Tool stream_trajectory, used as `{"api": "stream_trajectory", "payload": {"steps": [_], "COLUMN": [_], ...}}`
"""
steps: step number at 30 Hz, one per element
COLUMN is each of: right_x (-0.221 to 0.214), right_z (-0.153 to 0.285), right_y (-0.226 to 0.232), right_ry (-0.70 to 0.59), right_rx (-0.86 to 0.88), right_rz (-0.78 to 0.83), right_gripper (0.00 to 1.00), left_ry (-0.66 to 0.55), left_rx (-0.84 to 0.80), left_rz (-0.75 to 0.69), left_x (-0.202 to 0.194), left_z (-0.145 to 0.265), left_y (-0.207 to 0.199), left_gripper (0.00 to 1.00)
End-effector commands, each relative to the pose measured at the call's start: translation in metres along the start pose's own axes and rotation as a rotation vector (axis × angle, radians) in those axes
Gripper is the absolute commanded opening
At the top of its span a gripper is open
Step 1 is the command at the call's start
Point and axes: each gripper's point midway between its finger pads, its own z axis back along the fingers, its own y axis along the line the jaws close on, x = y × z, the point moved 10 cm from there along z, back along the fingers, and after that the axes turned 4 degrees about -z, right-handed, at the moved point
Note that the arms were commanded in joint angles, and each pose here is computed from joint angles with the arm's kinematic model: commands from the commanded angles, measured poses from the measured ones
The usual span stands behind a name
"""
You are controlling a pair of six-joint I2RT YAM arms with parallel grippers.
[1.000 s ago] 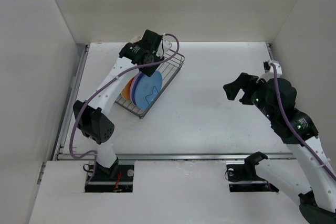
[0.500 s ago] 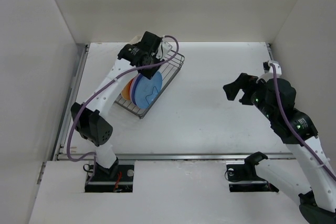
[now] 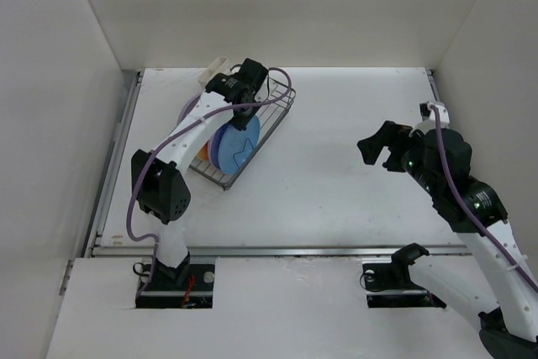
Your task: Unload the plates from the dish rack
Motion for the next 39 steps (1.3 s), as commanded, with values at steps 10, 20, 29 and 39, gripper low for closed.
{"api": "stream_trajectory", "payload": {"steps": [10, 20, 29, 39], "right_x": [-0.002, 0.002, 0.002, -0.022], "right_z": [0.002, -0.008, -0.017, -0.064], "right_y": [0.004, 0.023, 0.035, 0.048], "right_ry": [0.011, 0.086, 0.058, 0.182], "right_rx": [0.051, 0.212, 0.390, 0.552], "right_rz": [-0.011, 0.022, 0.055, 0.017], "right_gripper": [1.00, 1.00, 1.00, 0.97], "left_ry": [-0.056, -0.354, -0.427, -0.424], "left_rx": [0.182, 0.016, -0.415, -0.734], "left_rz": [0.084, 0.067, -0.050, -0.128], "left_x": [-0.005, -0.007, -0.010, -0.002], "left_z": [0.070, 0.152, 0.162, 0.150], "left_y": [0.026, 0.020, -0.011, -0.039], "left_gripper": [0.00, 0.00, 0.00, 0.00]}}
